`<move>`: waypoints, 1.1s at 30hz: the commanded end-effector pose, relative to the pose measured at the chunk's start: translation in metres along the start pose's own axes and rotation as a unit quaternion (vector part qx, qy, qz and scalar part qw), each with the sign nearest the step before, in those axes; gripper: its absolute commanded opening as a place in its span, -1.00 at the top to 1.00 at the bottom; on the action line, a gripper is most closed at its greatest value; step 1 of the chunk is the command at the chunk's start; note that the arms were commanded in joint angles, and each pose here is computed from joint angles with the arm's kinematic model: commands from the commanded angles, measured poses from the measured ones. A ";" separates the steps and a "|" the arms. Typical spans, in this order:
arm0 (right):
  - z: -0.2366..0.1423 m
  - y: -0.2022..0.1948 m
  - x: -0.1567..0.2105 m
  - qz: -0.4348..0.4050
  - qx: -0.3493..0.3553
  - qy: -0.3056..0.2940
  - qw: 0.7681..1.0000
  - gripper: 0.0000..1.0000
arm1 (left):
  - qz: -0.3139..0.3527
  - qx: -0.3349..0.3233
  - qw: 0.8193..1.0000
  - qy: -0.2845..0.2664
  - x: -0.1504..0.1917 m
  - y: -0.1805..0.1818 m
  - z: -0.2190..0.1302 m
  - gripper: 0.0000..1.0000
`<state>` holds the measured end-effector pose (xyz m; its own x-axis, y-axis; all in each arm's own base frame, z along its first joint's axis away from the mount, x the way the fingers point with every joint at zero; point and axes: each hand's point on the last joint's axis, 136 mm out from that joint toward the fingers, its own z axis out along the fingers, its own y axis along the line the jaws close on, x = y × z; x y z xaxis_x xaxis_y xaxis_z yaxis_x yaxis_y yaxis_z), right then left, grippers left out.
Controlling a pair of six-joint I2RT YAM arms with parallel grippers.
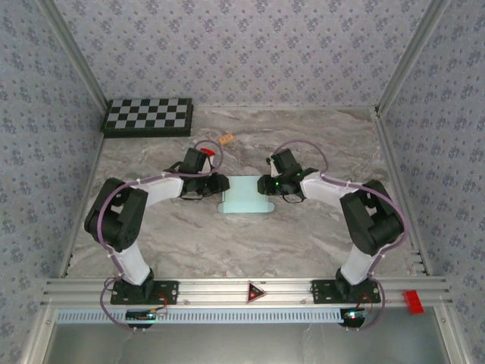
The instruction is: Fold the paper box
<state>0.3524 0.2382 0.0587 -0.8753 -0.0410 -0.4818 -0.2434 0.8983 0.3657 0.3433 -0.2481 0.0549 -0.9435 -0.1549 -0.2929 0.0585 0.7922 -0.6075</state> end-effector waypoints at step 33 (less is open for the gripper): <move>0.019 0.012 -0.059 -0.157 0.051 0.057 0.985 0.09 | -0.017 -0.136 0.989 -0.049 0.070 0.021 -0.051 0.12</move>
<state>0.4052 0.2742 0.0653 -0.8034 -0.3553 -0.4778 -0.4822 0.8590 0.1721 0.2686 -0.2344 0.0539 -0.9078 -0.2724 -0.3189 -0.0761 0.8547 -0.5135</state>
